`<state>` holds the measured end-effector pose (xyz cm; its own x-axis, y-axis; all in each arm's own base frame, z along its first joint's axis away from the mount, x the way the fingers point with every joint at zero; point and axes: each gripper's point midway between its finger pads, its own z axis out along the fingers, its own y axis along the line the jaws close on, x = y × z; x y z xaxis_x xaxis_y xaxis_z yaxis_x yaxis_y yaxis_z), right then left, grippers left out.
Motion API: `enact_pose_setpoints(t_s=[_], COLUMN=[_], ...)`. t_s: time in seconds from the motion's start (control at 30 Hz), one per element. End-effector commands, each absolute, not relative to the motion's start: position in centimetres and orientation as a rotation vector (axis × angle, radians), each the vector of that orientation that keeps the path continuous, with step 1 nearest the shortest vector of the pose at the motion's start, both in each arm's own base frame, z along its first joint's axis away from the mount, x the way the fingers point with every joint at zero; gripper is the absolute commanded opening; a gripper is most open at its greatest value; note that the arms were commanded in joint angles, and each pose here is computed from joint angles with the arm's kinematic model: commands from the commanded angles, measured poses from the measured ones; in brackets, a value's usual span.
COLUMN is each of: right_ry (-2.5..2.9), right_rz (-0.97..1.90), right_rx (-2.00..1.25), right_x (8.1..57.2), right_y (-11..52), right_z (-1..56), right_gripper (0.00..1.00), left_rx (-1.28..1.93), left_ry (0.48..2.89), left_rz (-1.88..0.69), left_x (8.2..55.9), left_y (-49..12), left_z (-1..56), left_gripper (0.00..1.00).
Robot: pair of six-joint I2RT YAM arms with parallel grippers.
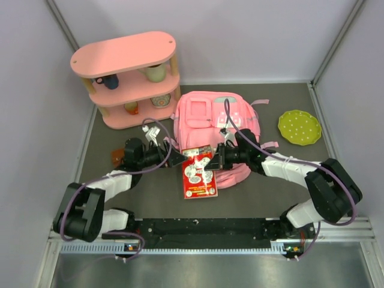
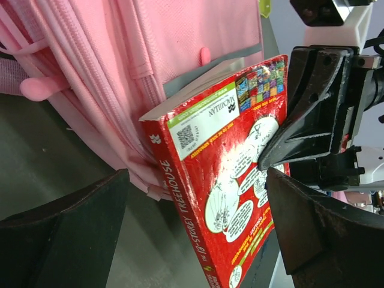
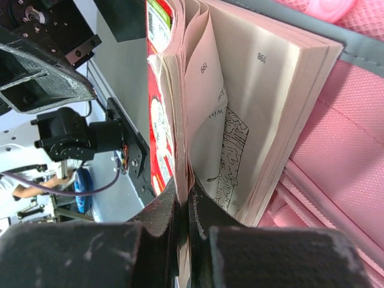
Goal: Pack the student bag
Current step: Pick up the book from the center of the board.
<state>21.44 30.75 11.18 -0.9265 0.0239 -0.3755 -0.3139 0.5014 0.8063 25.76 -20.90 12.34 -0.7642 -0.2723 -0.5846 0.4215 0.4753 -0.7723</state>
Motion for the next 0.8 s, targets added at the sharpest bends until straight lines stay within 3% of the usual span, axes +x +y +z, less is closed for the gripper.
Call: enact_pose_setpoints(t_s=[0.0,0.17,0.33,0.43,0.47,0.67,0.73,0.77], right_ry=[2.393,2.44,2.457,2.457,2.462,2.474,2.47,2.456], right_rz=[1.307,1.283,1.294,1.332,1.338,1.348,1.35,1.345], right_rx=[-0.233,-0.247,-0.267,-0.313,-0.317,-0.334,-0.313,-0.302], right_x=[23.1,23.0,23.0,22.7,22.7,22.9,23.3,23.6], right_y=[29.8,29.6,29.9,30.5,30.6,31.8,31.9,31.9], right_z=[10.0,8.5,7.8,7.6,7.5,6.9,7.1,7.4], right_gripper=[0.0,0.0,0.0,0.0,0.0,0.0,0.0,0.08], left_rx=[0.189,0.28,0.259,0.254,0.256,0.318,0.295,0.341], left_ry=[1.968,1.933,1.941,1.94,1.946,1.945,2.014,1.991], left_rz=[-1.392,-1.522,-1.6,-1.603,-1.601,-1.557,-1.517,-1.468], left_x=[26.2,25.6,24.6,24.3,24.1,23.4,23.3,23.3], left_y=[-22.0,-24.3,-25.4,-25.3,-25.2,-24.8,-24.5,-24.2], left_z=[12.7,12.7,12.1,12.1,12.1,12.9,12.2,12.8], left_gripper=[0.99,0.98,0.86,0.74,0.65,0.45,0.3,0.2])
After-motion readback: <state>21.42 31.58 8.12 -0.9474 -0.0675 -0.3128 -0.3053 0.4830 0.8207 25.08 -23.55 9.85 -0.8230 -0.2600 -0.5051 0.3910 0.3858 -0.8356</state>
